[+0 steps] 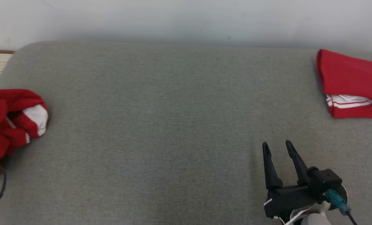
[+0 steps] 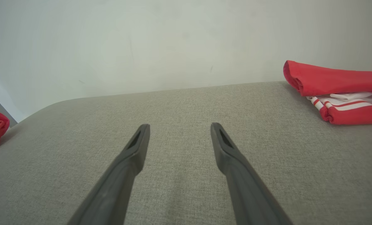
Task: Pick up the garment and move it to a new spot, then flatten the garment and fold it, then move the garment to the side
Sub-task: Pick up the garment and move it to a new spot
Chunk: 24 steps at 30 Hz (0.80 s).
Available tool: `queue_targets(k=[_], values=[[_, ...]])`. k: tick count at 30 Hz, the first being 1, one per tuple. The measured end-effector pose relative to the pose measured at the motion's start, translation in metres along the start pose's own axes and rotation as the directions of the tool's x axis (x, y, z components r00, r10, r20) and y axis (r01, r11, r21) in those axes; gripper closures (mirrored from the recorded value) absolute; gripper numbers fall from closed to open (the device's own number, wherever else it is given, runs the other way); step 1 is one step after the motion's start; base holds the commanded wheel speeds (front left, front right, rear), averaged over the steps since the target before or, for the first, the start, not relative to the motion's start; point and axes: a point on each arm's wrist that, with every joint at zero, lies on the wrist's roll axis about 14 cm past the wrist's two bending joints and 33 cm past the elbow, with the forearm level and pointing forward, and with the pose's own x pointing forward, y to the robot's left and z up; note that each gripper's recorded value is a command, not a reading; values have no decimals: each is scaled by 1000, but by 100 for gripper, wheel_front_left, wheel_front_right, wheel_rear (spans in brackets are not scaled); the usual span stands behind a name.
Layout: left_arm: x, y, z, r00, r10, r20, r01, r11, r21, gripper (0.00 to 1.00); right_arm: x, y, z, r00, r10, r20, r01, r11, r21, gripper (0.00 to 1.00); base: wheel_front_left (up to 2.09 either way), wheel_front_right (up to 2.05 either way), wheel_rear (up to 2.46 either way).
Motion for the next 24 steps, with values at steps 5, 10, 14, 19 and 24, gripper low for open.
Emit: queue_targets(k=[5, 10, 14, 19, 24], values=[[24, -18, -55, 985, -38, -169, 41, 999, 15, 0, -8, -22, -3, 998, -65, -10, 65, 998, -2, 0, 0, 0, 0], [27, -16, -110, 941, -17, -339, 32, 999, 38, 0, -13, -39, -9, 993, -112, -30, 112, 994, -7, 0, 0, 0, 0], [21, -19, -148, 891, -18, -453, 50, 997, 58, 0, -16, -49, -13, 989, -140, -41, 140, 990, -10, 0, 0, 0, 0], [5, -11, -191, 801, 13, -599, 66, 992, 109, 0, -18, -55, -20, 986, -158, -60, 158, 987, -11, 0, 0, 0, 0], [-1, -10, -207, 763, 26, -646, 66, 991, 117, 0, -17, -57, -25, 984, -160, -73, 160, 987, -10, 0, 0, 0, 0]])
